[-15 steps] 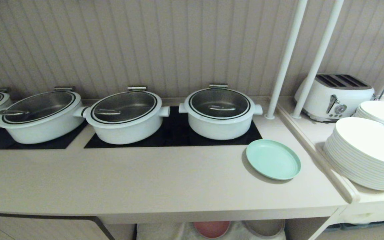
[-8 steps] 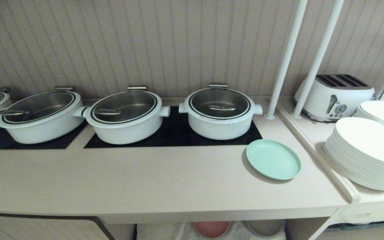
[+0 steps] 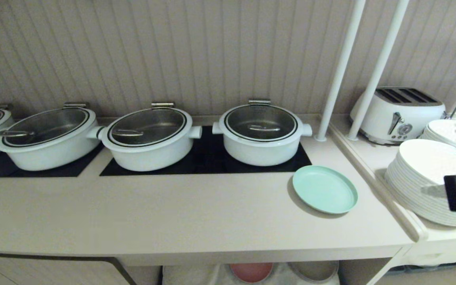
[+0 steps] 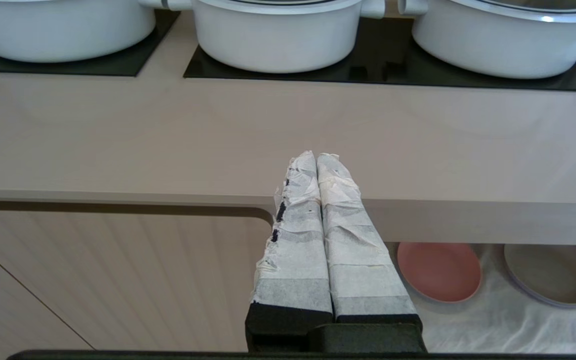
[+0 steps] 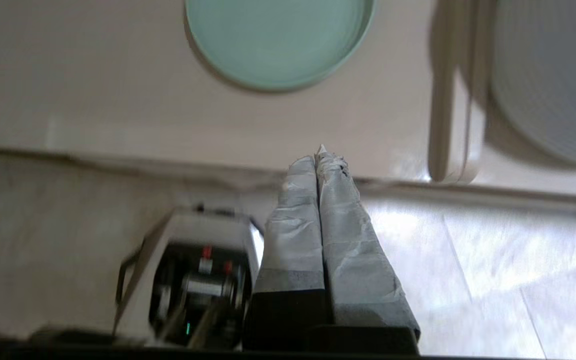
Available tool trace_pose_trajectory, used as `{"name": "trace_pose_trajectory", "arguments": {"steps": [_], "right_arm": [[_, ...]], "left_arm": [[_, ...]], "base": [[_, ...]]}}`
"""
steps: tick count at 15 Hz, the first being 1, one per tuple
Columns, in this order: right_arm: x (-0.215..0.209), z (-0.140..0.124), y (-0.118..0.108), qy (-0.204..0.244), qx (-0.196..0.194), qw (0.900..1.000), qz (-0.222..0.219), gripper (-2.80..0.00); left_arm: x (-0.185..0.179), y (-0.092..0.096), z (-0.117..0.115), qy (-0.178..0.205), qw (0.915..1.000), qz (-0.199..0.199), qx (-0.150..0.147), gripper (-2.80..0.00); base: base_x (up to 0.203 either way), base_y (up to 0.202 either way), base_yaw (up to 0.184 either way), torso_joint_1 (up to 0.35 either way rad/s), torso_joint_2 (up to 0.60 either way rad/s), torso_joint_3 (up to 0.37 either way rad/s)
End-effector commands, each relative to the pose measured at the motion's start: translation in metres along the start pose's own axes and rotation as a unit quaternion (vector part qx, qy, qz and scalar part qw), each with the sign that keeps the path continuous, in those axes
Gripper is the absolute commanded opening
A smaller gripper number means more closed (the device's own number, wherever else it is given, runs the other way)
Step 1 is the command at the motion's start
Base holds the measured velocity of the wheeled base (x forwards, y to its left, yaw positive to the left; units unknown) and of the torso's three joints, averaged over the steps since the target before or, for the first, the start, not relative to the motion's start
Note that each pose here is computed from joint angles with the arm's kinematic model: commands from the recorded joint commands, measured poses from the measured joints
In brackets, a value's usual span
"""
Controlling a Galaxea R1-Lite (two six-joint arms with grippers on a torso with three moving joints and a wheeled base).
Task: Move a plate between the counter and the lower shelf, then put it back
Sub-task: Pick up the plate
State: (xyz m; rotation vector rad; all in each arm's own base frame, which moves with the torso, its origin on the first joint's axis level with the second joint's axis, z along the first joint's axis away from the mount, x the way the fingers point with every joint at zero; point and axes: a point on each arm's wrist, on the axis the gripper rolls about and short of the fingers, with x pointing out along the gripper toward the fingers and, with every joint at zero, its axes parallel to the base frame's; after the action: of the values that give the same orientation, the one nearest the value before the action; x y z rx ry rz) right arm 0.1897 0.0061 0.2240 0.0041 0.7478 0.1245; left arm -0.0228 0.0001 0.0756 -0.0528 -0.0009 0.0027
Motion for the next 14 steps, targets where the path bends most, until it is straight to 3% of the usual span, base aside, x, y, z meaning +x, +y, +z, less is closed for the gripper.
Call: {"name": "trace_pose_trajectory", "arguments": {"steps": [1, 6, 7, 9, 14], "right_arm": [[0.040, 0.016, -0.004, 0.078, 0.000, 0.997, 0.006, -2.80], [0.082, 0.049, -0.009, 0.138, -0.002, 0.990, 0.010, -2.80], [0.090, 0.051, -0.009, 0.145, -0.014, 0.989, 0.013, -2.80], [0.103, 0.049, -0.011, 0.163, -0.074, 0.984, 0.024, -2.80], [0.143, 0.049, -0.015, 0.190, -0.106, 0.975, 0.037, -2.80]], "left_arm": [[0.000, 0.000, 0.000, 0.000, 1.0000, 0.000, 0.000, -2.80], [0.000, 0.000, 0.000, 0.000, 1.0000, 0.000, 0.000, -2.80], [0.000, 0.000, 0.000, 0.000, 1.0000, 0.000, 0.000, -2.80], [0.000, 0.000, 0.000, 0.000, 1.0000, 0.000, 0.000, -2.80], [0.000, 0.000, 0.000, 0.000, 1.0000, 0.000, 0.000, -2.80]], "base": [[0.000, 0.000, 0.000, 0.000, 0.00, 0.000], [0.000, 0.000, 0.000, 0.000, 0.00, 0.000], [0.000, 0.000, 0.000, 0.000, 0.00, 0.000], [0.000, 0.000, 0.000, 0.000, 0.00, 0.000], [0.000, 0.000, 0.000, 0.000, 0.00, 0.000]]}}
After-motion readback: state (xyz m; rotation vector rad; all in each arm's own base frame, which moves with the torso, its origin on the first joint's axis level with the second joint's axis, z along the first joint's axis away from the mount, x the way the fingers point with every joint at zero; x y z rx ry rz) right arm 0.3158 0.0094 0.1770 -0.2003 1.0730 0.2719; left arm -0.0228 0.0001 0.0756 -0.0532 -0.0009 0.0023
